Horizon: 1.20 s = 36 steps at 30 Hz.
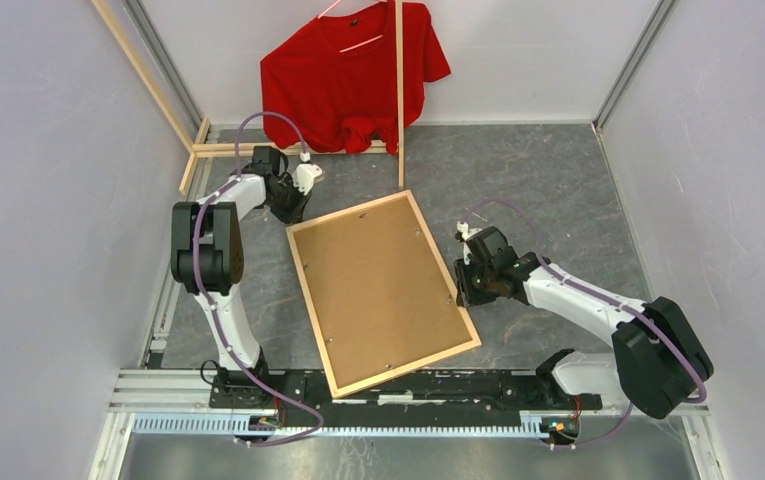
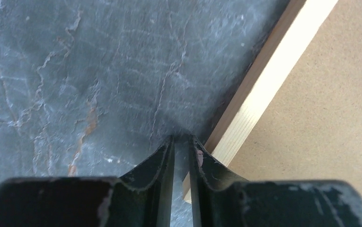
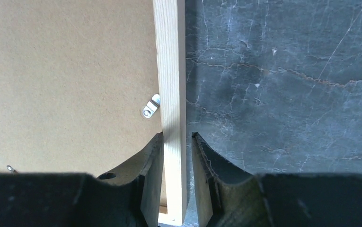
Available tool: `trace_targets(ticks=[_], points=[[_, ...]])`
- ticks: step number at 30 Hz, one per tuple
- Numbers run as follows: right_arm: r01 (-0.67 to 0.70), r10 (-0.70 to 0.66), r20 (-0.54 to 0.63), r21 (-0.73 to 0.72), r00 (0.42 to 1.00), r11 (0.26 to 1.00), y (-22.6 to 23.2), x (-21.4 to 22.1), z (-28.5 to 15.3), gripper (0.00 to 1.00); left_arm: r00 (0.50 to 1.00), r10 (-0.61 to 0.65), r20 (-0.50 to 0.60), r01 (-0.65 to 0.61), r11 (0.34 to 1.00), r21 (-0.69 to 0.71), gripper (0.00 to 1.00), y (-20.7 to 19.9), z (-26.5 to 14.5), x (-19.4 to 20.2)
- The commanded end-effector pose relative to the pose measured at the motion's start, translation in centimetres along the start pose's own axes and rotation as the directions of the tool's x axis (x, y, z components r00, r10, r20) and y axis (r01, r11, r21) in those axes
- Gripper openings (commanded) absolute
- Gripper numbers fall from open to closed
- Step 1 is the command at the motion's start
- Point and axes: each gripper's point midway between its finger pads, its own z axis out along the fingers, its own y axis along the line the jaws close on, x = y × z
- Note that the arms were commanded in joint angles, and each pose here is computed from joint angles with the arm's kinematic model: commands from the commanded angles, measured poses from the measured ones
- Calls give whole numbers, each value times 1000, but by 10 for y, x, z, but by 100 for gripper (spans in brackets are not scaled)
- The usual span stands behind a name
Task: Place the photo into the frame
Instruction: Adjust the photo frame at the center of the board, then install the photo frame at the center of the board.
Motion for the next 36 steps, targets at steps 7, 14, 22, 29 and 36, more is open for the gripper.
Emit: trace_targets(ticks=[7,14,22,29,36], points=[[17,-16,33,-5,999,1000,-2,-1,-3,33,958,109,-266,-3,929,370,24,-104,-36,105],[36,-37,43,4,998,999,4,-29,8,33,941,148,-305,-18,921,390,22,-117,-49,126],[60,-60,64,7,996,998,16,-76,28,31,934,161,-318,-20,914,405,22,-123,-53,134],[93,-103,118,88,988,992,3,-104,26,17,937,148,-316,1,905,426,22,-127,-47,136],[107,-130,145,157,981,982,-16,-116,20,17,954,150,-260,-16,890,456,22,-129,-65,111]])
